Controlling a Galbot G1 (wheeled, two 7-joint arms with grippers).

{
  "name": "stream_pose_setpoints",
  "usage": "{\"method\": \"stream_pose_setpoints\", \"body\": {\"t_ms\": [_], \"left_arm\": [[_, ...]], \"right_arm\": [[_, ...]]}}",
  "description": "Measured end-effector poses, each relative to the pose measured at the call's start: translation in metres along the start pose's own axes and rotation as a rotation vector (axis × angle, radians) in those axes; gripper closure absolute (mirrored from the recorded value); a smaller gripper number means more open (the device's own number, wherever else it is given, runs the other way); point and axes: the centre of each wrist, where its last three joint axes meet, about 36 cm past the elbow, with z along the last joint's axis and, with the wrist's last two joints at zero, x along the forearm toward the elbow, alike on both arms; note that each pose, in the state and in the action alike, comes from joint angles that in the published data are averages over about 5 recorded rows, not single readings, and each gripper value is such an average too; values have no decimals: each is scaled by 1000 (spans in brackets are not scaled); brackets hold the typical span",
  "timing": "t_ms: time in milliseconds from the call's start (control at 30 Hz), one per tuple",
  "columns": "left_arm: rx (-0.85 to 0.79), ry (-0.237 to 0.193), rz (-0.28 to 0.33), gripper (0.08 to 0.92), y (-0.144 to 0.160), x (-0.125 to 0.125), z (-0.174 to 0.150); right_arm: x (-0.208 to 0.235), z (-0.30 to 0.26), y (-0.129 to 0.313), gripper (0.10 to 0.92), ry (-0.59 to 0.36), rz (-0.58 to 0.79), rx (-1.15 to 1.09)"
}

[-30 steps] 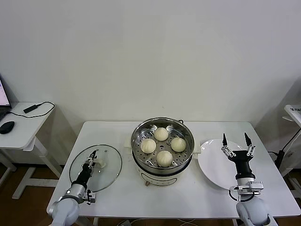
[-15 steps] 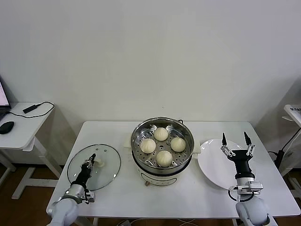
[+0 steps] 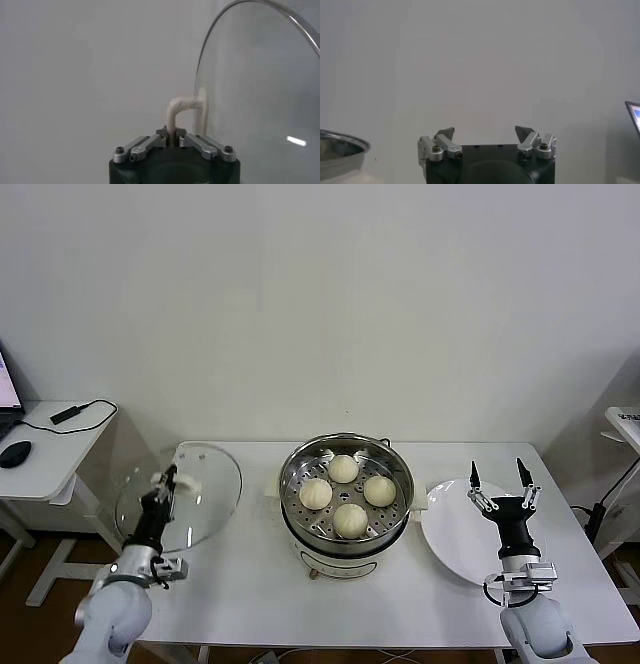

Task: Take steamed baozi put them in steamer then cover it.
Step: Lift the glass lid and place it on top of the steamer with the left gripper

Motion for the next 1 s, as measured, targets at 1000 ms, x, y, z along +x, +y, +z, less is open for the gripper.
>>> {"method": "stream_pose_setpoints", "body": {"t_ms": [1000], "left_arm": [[230, -163, -29, 805, 120, 26, -223]], "right_arm": [[-12, 29, 14, 200, 46, 39, 11]]}}
